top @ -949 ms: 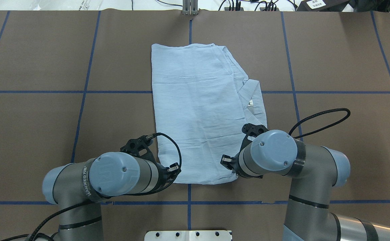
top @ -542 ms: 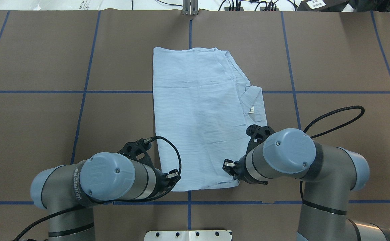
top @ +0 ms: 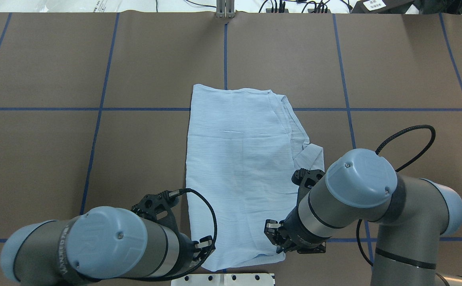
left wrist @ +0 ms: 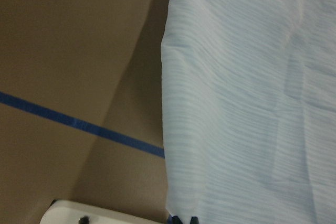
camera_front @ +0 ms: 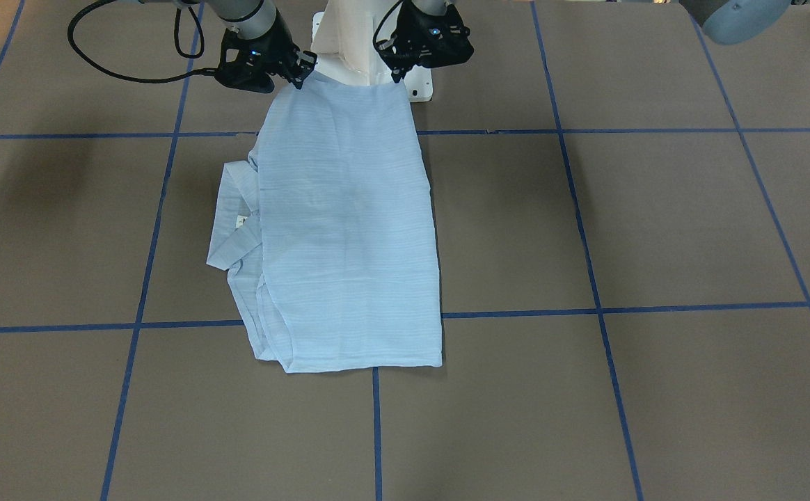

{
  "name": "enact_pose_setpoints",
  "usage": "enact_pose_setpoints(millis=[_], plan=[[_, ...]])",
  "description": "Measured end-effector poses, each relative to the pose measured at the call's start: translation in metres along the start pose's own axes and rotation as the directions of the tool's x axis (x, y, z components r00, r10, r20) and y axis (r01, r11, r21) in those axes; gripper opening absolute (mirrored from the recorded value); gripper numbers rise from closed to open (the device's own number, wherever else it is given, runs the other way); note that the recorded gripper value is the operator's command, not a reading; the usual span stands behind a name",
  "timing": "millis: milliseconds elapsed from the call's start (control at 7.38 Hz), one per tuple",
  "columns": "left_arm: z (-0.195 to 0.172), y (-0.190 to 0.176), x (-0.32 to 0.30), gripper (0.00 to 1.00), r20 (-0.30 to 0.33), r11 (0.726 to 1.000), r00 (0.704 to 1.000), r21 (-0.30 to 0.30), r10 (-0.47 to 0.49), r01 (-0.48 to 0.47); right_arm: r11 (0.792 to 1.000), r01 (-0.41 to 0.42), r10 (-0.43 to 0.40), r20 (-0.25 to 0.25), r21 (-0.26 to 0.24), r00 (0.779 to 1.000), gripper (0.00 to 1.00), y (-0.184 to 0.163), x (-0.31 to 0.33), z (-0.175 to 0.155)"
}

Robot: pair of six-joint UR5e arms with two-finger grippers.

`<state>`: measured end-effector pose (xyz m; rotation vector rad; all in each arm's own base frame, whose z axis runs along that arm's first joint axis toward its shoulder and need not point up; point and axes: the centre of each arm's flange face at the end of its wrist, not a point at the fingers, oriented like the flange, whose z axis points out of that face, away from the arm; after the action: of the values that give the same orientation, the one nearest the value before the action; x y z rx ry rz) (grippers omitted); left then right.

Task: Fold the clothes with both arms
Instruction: 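Fold the near edge over toward the far edge with both grippers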

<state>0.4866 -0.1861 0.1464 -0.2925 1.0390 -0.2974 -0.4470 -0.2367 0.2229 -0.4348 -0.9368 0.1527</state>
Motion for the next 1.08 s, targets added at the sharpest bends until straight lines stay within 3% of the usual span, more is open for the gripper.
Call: enact_pose_setpoints(millis=[136, 407, 814, 1085], plan=[[-0.017, 0.01, -0.003, 0.0, 0.001, 1.0, 1.0, -0.022, 0.008, -0.008, 1.0, 0.004, -0.004, 0.006, -0.018, 1.0, 0.0, 0.003, -0.001, -0.004], [-0.029, -0.002, 0.001, 0.0, -0.006, 1.0, 1.0, -0.013, 0.011, -0.011, 0.999, -0.019, 0.017, 0.043, 0.033, 0.999, 0.0, -0.023, -0.005, -0.028], [-0.065, -0.089, 0.025, 0.0, -0.075, 0.991, 0.997, 0.13, 0.034, -0.024, 0.985, -0.034, 0.012, 0.132, 0.167, 0.991, 0.0, -0.088, -0.031, -0.089], [-0.067, -0.161, 0.045, 0.0, -0.135, 0.984, 0.99, 0.179, 0.031, -0.006, 0.972, -0.03, 0.001, 0.128, 0.232, 0.992, 0.0, -0.138, -0.051, -0.103]])
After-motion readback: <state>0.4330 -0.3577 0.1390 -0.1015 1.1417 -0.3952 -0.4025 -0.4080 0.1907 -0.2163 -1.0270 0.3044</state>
